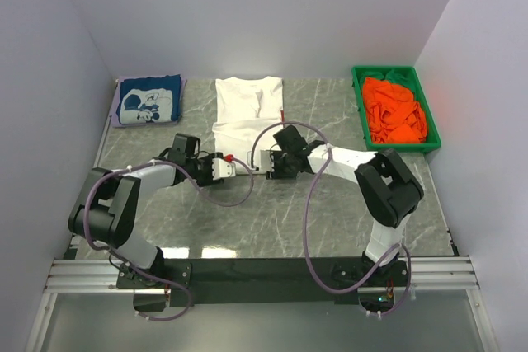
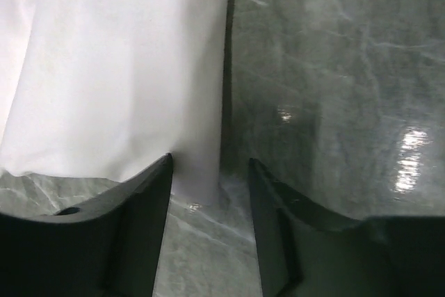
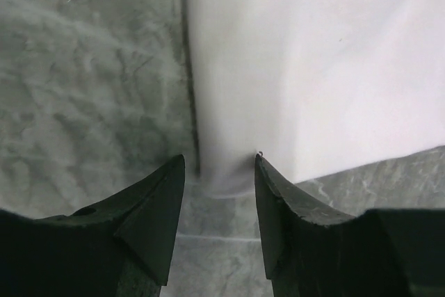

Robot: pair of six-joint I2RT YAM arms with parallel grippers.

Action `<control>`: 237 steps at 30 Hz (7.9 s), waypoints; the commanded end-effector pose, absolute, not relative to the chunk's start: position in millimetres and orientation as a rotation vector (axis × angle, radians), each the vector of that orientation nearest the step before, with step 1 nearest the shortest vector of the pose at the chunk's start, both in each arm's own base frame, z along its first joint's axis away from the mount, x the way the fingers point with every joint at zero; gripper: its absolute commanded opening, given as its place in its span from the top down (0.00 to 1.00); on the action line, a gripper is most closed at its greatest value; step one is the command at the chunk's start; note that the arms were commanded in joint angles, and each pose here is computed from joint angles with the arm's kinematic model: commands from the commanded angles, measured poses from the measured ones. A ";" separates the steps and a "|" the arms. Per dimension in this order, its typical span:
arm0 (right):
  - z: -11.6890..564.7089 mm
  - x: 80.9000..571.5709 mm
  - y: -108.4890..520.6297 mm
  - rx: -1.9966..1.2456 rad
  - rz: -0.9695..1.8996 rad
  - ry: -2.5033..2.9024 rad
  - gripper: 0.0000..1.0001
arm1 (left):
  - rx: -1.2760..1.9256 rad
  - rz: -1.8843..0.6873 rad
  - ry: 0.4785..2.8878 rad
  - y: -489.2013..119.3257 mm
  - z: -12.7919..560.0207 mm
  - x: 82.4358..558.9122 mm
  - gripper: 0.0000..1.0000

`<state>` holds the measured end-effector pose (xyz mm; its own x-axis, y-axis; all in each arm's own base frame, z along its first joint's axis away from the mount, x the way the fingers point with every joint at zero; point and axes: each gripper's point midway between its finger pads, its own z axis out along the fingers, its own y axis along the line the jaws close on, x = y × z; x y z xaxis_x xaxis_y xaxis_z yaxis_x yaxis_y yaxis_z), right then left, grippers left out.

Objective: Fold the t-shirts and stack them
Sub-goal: Fold the tshirt

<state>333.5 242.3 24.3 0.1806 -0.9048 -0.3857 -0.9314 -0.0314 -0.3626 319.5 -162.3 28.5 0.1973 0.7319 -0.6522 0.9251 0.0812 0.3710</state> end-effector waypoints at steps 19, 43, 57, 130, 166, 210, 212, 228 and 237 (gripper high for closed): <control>79.7 296.5 243.4 -1.853 0.170 1.795 1.00 | 1.755 -0.434 1.503 -165.6 83.9 269.9 0.99; 194.2 159.2 215.8 -1.930 0.318 1.561 1.00 | 1.632 -0.532 1.371 -152.2 220.9 138.6 0.99; 186.9 305.5 228.4 -1.935 0.261 1.617 1.00 | 1.502 -0.538 1.487 -151.1 223.2 299.6 0.99; 100.1 528.7 242.6 -1.404 -0.081 2.015 0.65 | 0.760 -0.487 2.294 -95.7 63.0 518.9 0.79; 64.0 514.1 259.9 -0.592 0.863 2.454 0.64 | 0.036 -1.129 2.383 -137.6 43.5 526.2 0.76; 63.6 332.7 289.0 -0.501 1.402 2.650 0.60 | 0.206 -1.542 2.504 -196.3 65.7 314.0 0.72; 38.7 333.4 285.6 -0.458 1.384 2.702 0.61 | 0.117 -1.476 2.574 -185.7 35.5 319.3 0.73; 121.1 360.9 249.5 -0.659 1.339 2.537 0.61 | 0.404 -1.572 2.395 -160.2 108.5 319.7 0.72; 116.8 470.0 284.9 -0.495 1.326 2.394 0.58 | 0.227 -1.368 2.195 -171.7 129.6 473.9 0.69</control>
<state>443.1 277.1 141.2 -0.8653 -0.1577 -0.4759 -0.4886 0.4780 0.7299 421.1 -167.0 127.4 -0.8821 -0.0549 -0.4679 0.3999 0.4378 -0.8052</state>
